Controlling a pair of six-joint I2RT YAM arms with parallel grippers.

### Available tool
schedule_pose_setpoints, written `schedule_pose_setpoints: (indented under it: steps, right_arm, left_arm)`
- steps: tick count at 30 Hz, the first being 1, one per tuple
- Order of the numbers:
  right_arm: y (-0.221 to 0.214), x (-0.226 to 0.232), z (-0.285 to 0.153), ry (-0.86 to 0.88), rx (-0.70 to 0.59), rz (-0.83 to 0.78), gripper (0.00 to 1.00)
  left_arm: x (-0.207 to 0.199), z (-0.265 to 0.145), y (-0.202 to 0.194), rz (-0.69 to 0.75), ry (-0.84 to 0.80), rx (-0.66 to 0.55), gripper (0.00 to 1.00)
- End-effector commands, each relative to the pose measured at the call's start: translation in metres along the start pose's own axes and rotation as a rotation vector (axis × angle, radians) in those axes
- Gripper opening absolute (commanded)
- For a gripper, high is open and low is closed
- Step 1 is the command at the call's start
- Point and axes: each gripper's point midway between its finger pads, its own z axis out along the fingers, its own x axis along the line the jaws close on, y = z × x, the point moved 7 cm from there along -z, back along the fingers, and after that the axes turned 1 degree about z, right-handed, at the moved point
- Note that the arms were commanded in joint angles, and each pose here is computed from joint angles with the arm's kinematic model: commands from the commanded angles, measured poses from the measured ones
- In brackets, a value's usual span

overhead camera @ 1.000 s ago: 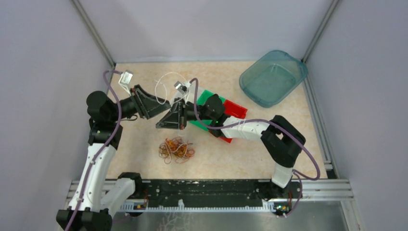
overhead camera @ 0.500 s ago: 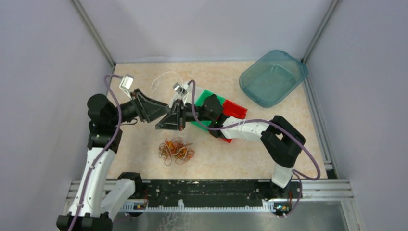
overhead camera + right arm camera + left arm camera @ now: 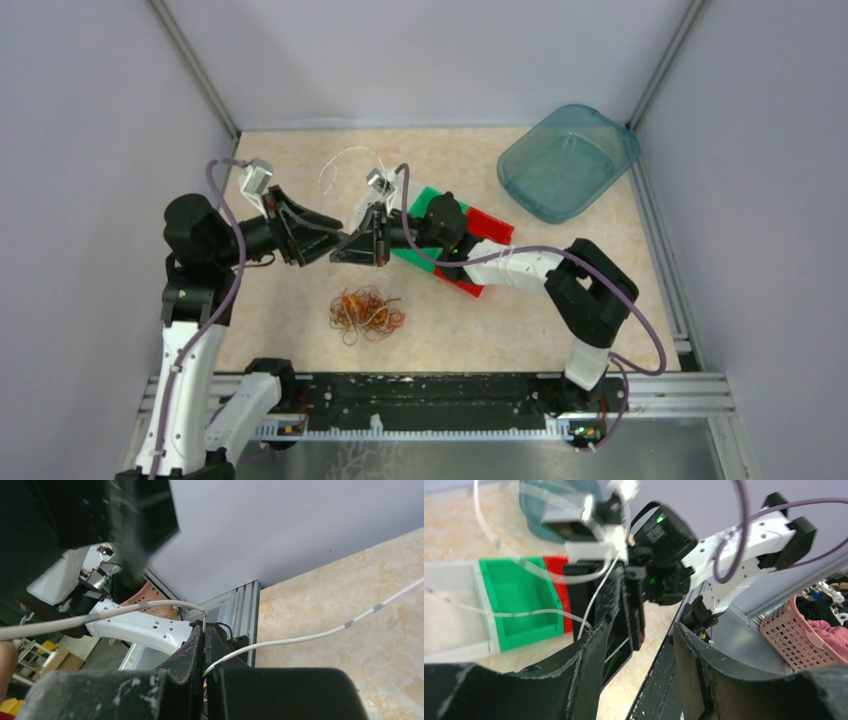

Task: Untangle the cables
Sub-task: Untie the cable.

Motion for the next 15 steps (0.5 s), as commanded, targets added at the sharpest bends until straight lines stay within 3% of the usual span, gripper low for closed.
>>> schedule_pose_setpoints:
  steps: [1,6,15]
  right_arm:
    - [0.022,0.024,-0.002,0.041,-0.042,-0.108,0.00]
    - [0.024,0.026,-0.002,0.045,-0.037,-0.128,0.00]
    - [0.032,0.039,-0.006,0.049,-0.037,-0.198,0.00]
  left_arm:
    - [0.005,-0.004,-0.022,-0.058,0.024,0.054,0.60]
    - [0.011,-0.001,-0.028,-0.146,0.029,0.070,0.78]
    - [0.021,0.002,-0.025,-0.165,0.100,0.046,0.80]
